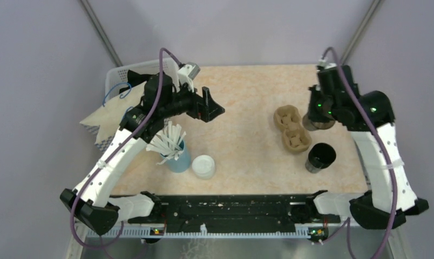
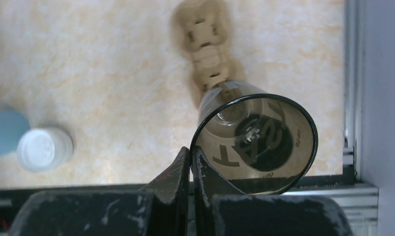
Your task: Pack the takeout coffee
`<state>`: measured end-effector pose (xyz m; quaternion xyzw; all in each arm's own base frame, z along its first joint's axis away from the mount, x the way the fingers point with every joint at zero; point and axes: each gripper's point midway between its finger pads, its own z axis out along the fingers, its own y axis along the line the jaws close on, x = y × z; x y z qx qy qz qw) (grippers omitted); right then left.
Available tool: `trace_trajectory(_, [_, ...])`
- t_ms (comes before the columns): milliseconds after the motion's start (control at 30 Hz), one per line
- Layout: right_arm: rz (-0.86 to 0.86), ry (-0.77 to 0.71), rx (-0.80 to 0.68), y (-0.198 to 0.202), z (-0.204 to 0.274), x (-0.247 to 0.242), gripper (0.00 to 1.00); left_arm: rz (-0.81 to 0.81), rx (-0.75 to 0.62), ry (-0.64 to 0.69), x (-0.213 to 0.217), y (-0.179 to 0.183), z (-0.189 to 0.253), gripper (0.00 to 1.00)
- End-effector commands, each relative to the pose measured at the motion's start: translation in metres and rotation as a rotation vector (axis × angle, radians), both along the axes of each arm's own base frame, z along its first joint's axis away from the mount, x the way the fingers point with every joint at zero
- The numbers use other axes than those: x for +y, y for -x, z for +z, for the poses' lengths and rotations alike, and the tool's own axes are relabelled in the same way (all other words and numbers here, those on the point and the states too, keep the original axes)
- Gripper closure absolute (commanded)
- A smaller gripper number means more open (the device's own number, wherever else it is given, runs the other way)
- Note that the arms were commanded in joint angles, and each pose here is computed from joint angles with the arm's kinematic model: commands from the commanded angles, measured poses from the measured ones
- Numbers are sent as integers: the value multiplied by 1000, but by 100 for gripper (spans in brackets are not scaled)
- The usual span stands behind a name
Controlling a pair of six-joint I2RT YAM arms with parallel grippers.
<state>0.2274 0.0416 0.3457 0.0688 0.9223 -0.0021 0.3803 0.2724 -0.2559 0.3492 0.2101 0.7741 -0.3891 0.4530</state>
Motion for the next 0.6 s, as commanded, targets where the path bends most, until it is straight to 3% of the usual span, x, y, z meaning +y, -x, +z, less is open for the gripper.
trace_trajectory(0, [209, 48, 91, -14, -33, 80, 100, 77, -63, 1, 18, 7, 22, 2])
trace_trajectory(167, [397, 28, 158, -14, -104, 176, 100, 152, -82, -33, 36, 8, 26, 2])
trace_trajectory(233, [424, 13, 191, -12, -134, 193, 100, 169, -87, -43, 41, 10, 26, 1])
trace_trajectory(567, [430, 16, 281, -4, -221, 198, 100, 137, -10, -64, 41, 23, 2, 2])
